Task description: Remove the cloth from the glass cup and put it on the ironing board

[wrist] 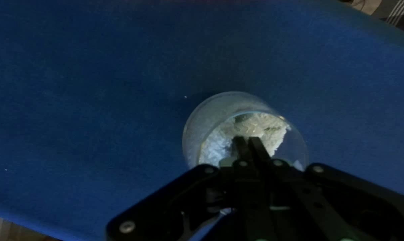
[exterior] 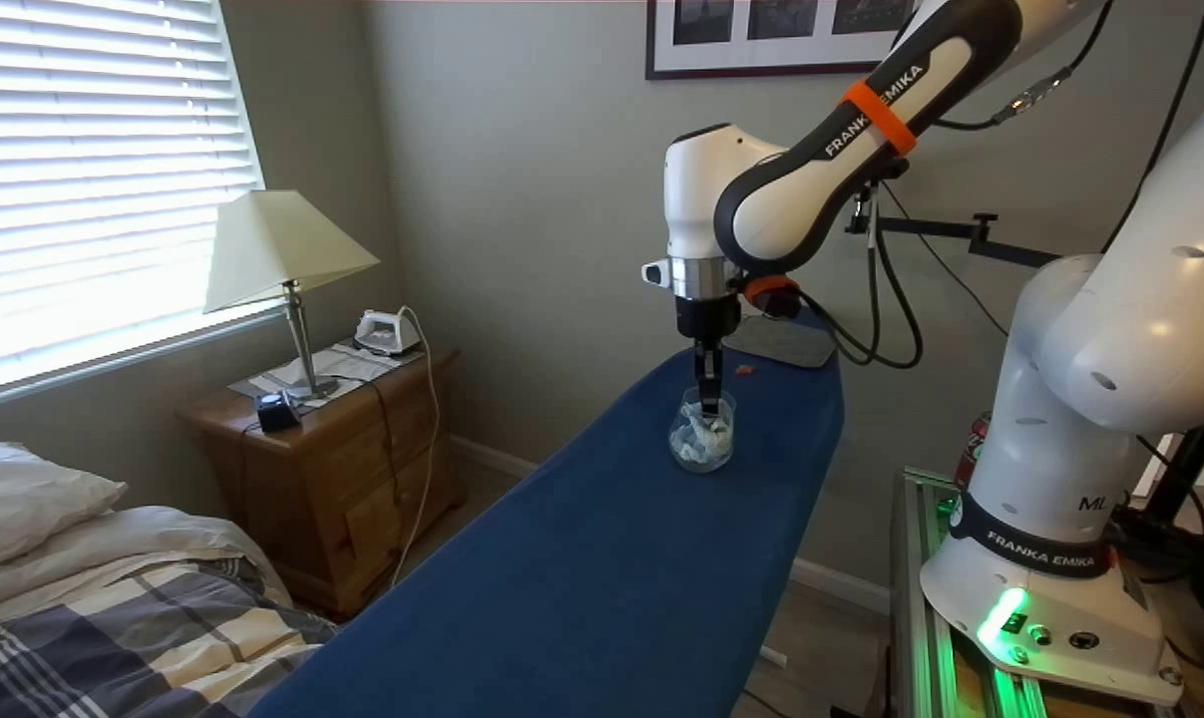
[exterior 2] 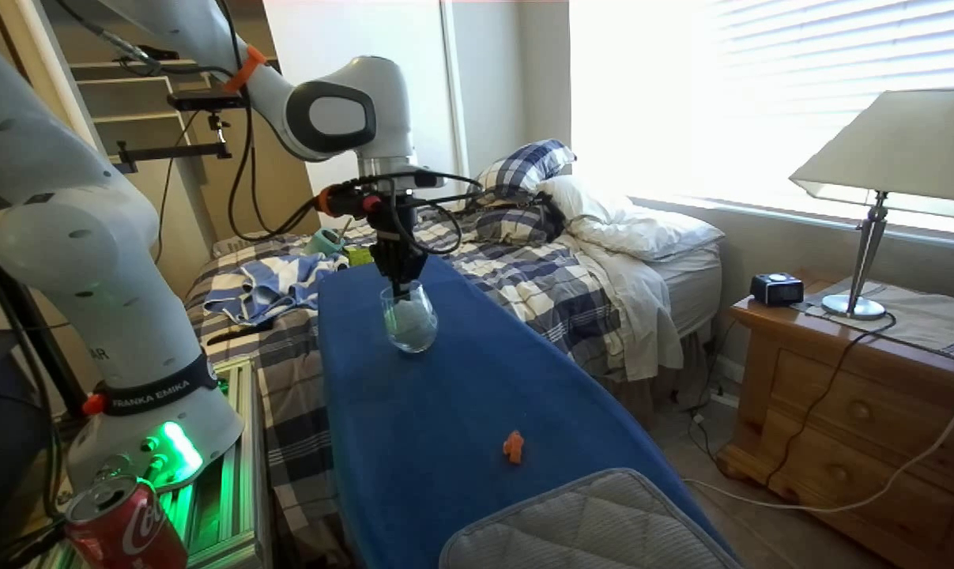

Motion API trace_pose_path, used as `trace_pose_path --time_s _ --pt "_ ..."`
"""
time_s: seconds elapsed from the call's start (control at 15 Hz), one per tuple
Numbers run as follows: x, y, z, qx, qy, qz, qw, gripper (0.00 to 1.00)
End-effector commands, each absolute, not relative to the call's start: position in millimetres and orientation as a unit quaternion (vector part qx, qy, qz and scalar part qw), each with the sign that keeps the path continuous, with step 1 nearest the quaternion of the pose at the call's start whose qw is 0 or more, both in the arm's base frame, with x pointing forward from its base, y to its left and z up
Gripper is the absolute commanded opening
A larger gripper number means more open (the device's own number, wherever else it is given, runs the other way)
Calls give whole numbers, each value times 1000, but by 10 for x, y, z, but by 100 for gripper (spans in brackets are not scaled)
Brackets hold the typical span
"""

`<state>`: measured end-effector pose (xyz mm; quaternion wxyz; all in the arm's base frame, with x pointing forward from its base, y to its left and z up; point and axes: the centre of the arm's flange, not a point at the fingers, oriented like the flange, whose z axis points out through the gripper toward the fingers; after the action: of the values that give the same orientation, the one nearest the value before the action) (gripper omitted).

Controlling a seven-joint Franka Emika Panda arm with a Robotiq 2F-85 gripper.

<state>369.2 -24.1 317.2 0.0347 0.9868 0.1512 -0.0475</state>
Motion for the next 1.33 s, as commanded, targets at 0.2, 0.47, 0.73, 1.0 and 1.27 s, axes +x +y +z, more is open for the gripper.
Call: trace_pose_path --time_s 0.2,0.47,0.73,1.0,1.27 --pt "3734 -271 3347 987 151 -31 40 3" --pt "3790 -229 3661 988 146 -11 45 2" --pt "3848 -167 4008 989 137 9 51 2" --pt "3883 -100 4388 990 125 27 54 2" --pt "3894 31 4821 989 122 61 60 2"
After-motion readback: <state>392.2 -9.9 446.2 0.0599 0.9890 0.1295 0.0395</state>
